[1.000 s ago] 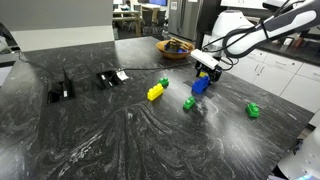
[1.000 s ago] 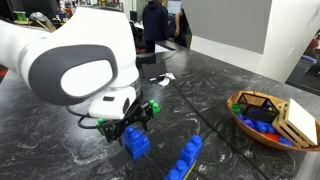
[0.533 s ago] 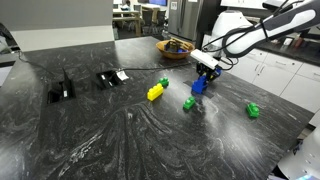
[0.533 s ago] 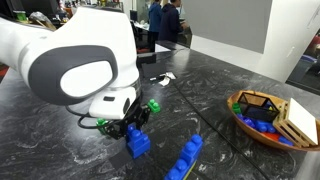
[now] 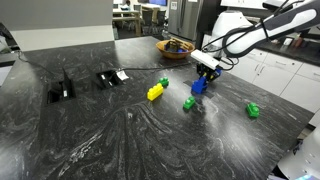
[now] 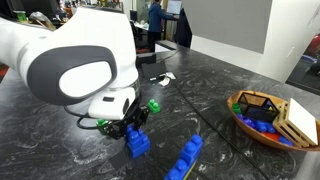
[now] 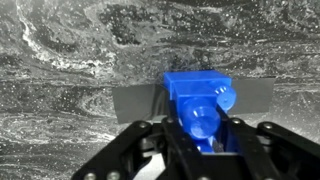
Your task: Remove the blue building block from the top of the square blue block
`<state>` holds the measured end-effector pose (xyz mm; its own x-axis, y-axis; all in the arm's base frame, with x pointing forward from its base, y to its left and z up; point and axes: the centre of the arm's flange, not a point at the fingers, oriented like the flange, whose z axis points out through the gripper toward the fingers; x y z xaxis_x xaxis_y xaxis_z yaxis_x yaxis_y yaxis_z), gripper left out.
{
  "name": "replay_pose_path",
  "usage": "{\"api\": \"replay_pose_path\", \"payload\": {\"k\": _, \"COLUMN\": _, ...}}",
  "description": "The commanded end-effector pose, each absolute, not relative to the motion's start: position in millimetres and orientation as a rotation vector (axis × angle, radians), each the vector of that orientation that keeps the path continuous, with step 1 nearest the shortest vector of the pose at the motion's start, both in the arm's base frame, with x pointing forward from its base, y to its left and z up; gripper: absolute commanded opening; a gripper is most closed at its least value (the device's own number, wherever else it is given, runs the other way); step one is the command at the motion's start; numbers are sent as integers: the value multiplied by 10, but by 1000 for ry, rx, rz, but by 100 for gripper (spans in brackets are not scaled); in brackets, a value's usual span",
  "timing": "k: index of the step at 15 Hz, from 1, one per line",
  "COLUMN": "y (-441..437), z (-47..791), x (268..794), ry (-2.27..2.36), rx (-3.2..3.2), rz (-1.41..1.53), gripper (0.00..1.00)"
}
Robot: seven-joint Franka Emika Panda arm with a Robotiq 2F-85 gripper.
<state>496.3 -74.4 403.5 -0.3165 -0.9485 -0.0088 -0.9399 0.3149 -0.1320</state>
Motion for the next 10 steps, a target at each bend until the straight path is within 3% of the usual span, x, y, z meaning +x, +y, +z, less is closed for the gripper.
{"api": "replay_pose_path", "payload": {"k": 1, "y": -776, "z": 4018, "x": 4937, "ry": 2466, "rx": -1816, "rz": -163, "gripper": 11}}
{"api": "replay_pose_path", "payload": {"k": 10, "y": -750, "z": 4256, "x": 4824, "ry": 2444, "rx": -1888, "rz": -252, "gripper": 11}}
